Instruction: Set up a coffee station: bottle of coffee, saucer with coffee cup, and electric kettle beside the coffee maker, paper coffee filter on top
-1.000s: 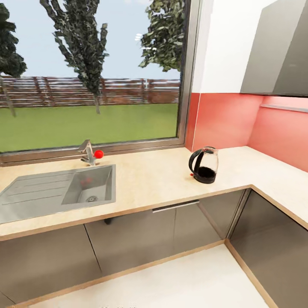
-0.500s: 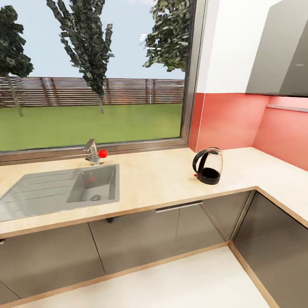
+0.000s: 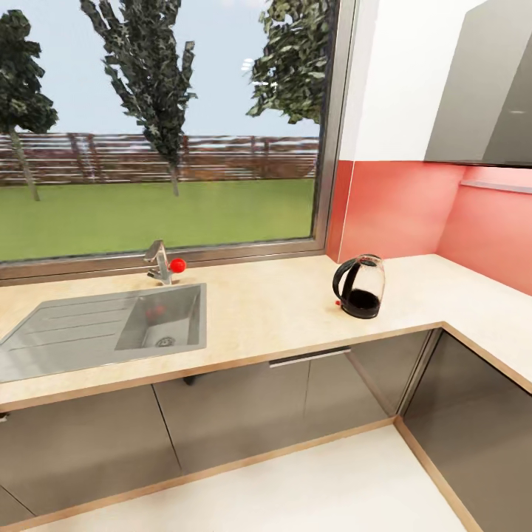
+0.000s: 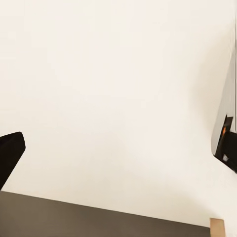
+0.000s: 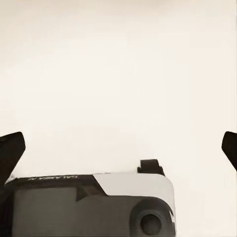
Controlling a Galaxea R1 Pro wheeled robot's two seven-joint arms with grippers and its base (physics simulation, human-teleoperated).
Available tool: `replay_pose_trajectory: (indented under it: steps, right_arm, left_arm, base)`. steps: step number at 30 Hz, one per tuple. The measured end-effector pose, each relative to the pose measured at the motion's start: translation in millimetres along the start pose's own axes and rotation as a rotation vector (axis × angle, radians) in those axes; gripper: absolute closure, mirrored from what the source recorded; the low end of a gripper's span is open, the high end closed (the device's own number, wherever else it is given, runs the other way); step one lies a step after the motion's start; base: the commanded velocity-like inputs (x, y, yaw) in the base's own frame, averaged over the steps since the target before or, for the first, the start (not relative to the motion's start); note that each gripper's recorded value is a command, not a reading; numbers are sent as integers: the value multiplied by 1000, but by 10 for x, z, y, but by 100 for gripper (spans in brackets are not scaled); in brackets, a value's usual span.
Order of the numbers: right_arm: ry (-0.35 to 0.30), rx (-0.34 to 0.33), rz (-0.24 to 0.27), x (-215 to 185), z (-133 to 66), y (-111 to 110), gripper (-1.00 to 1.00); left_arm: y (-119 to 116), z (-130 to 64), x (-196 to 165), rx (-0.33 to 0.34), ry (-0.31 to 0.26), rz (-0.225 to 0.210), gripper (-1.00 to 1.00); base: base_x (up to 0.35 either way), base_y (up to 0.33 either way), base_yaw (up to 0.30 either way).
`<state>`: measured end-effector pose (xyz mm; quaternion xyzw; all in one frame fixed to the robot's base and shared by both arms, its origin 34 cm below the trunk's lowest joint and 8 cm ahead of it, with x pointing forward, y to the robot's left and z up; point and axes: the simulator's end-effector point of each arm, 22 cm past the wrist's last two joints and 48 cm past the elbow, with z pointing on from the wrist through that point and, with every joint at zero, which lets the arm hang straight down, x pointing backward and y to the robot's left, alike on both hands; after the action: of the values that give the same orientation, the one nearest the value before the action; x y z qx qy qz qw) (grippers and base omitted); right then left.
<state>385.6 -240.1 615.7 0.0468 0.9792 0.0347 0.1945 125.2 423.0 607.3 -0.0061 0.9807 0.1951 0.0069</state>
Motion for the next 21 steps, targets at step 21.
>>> replay_pose_trajectory:
  steps: [21]
  right_arm:
    - [-784, -151, -11, -3487, -1280, 810, -100]
  left_arm:
    - [259, 37, -37, -41, -11, 1, -100]
  base:
    - [0, 0, 0]
